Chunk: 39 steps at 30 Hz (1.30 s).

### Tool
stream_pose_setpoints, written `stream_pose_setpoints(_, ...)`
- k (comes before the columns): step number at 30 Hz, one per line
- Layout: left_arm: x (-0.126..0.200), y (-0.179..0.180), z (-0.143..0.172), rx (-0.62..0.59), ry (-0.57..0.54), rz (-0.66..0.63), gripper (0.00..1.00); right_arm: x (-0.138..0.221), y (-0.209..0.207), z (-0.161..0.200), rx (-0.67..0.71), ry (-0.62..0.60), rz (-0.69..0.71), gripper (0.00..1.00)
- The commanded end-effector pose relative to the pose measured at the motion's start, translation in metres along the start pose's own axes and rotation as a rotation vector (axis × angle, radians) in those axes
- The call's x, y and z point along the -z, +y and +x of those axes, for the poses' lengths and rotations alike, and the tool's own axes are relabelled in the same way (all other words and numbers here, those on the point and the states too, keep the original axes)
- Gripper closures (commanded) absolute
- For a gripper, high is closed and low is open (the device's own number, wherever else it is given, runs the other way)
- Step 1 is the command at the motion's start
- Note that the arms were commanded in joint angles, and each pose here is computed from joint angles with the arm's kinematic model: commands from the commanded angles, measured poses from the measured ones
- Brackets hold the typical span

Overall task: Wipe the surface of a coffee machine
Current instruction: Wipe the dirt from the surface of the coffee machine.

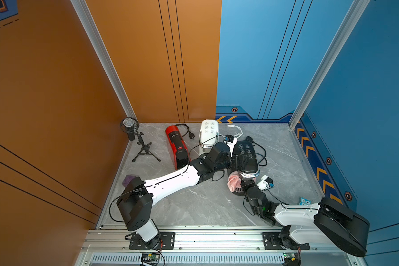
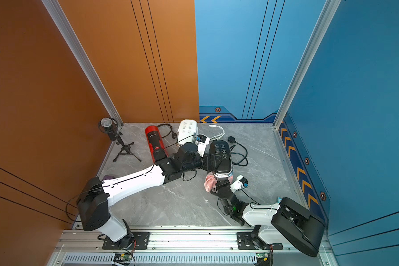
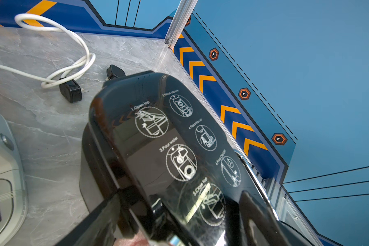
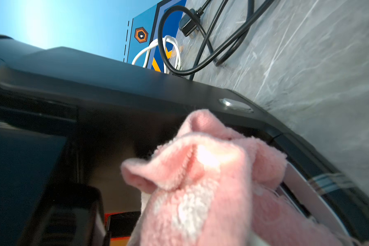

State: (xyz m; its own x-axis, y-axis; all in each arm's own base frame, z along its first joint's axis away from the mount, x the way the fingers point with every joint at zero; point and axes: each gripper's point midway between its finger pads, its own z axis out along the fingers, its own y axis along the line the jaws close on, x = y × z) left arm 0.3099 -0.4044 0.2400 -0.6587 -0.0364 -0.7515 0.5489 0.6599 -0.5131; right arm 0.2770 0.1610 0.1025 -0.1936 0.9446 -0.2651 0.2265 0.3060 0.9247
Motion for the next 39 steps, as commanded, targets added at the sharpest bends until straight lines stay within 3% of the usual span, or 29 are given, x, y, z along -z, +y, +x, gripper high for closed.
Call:
stream_pose_setpoints(1,-0.014,0.057,0.091,0.007,0.292,-0.154,0.13,0.001,0.005,-0.027,-0.082,-0.141,-0.010,1.00)
stream_pose_setpoints(17,-0.004,0.064,0.080,0.034,0.290,-0.118,0.13,0.008,0.007,-0.082,-0.019,-0.252,0.034,1.00)
stream_pose_setpoints(32,-0.001,0.068,0.077,0.033,0.287,-0.117,0.13,-0.014,-0.002,-0.007,-0.004,-0.101,0.031,1.00)
stream_pose_setpoints(39,-0.004,0.071,0.081,0.036,0.295,-0.123,0.13,-0.018,0.017,0.037,0.018,-0.043,0.004,1.00)
